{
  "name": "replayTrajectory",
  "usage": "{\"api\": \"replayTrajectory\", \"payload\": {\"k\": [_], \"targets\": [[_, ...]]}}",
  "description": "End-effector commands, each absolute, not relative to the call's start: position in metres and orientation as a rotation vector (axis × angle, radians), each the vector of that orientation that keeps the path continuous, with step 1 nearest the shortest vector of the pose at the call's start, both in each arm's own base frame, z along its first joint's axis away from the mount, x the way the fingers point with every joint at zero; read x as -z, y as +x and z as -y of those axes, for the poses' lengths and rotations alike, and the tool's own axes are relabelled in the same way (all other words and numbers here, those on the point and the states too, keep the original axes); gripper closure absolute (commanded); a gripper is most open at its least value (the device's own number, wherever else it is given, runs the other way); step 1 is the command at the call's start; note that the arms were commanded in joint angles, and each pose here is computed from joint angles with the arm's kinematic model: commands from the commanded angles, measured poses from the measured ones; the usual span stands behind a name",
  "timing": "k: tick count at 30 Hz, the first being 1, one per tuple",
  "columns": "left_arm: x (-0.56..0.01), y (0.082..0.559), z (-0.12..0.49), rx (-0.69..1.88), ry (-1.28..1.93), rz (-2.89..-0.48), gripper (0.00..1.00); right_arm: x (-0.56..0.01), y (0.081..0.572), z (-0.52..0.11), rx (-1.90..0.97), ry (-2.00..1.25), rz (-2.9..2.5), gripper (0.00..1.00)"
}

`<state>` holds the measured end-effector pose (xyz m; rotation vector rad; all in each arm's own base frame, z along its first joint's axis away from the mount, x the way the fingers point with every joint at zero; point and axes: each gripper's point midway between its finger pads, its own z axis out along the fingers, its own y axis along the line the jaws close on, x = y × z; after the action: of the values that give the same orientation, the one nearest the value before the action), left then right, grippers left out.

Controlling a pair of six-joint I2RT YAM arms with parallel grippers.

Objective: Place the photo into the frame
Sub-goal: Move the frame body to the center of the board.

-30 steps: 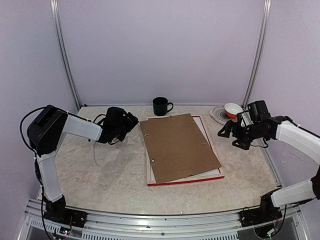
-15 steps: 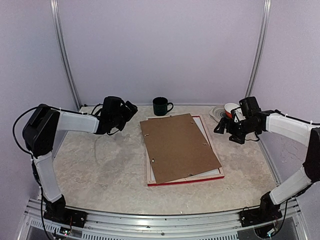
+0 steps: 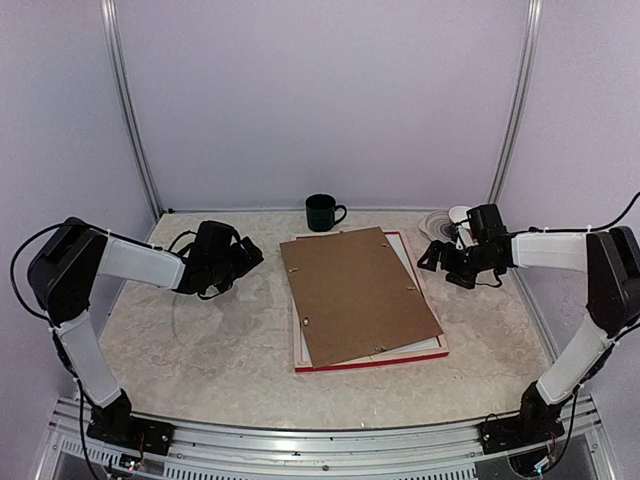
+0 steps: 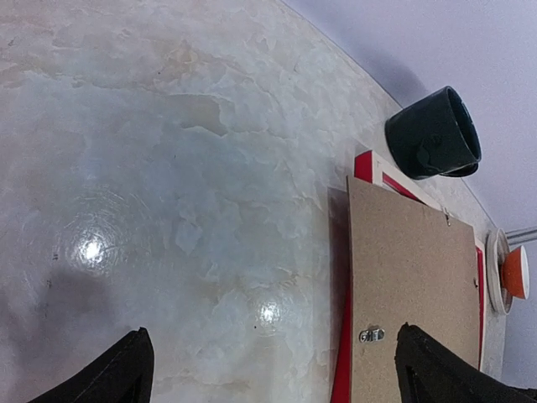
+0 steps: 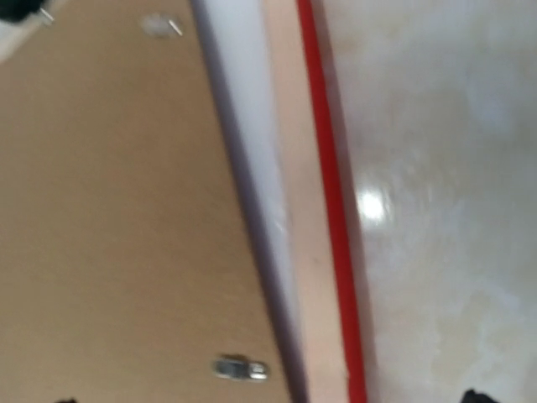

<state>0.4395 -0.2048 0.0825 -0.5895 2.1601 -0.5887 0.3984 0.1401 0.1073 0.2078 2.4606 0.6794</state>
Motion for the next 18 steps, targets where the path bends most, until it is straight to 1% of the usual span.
{"api": "replayTrajectory", "payload": {"k": [1,5,10,18], "targets": [[-0.105,0.439,0.199,0.613,-0.562,-2.110,0.01,-0.097,0.401,-0.148,-0.724,0.174,-2.460,0.01],[-0.108,0.453,0.215,0.681,-0.554,-2.106,0.01,-0.094,0.400,-0.148,-0.711,0.133,-2.473,0.01],[-0.103,0.467,0.232,0.687,-0.539,-2.115,0.01,-0.088,0.402,-0.152,-0.727,0.112,-2.488,0.01],[-0.097,0.477,0.248,0.706,-0.499,-2.119,0.01,-0.083,0.420,-0.165,-0.789,0.056,-2.470,0.01]]}}
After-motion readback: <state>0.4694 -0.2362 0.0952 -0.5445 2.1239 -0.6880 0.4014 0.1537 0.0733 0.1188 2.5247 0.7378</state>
